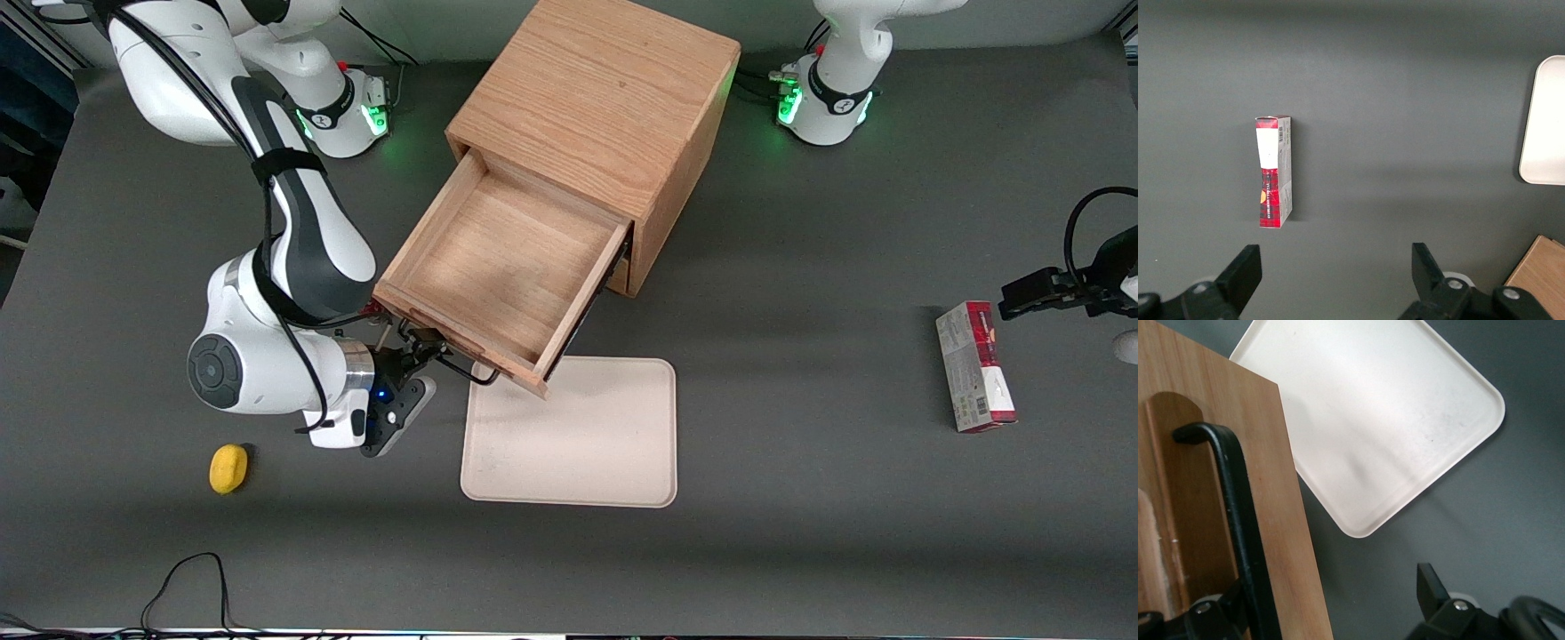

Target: Open upper drawer

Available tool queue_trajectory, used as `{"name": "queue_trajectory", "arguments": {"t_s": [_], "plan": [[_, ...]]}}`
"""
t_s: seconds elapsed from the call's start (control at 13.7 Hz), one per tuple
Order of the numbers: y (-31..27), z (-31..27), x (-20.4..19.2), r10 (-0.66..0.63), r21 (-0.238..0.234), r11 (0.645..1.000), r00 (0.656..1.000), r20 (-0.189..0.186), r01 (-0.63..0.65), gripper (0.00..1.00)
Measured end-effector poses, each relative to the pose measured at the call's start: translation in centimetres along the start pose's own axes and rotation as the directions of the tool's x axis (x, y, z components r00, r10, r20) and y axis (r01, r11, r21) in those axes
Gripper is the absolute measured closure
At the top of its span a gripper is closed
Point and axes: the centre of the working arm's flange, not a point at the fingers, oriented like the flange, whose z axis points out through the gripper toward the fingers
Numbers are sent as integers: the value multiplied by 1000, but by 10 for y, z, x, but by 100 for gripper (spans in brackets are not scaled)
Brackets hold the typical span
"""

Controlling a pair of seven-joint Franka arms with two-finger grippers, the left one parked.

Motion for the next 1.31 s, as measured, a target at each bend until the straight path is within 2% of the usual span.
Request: {"name": "queue_trajectory", "arguments": {"t_s": [1.31], "plan": [[-16,-28,13,-21,1,1000,999,-28,21,0]]}}
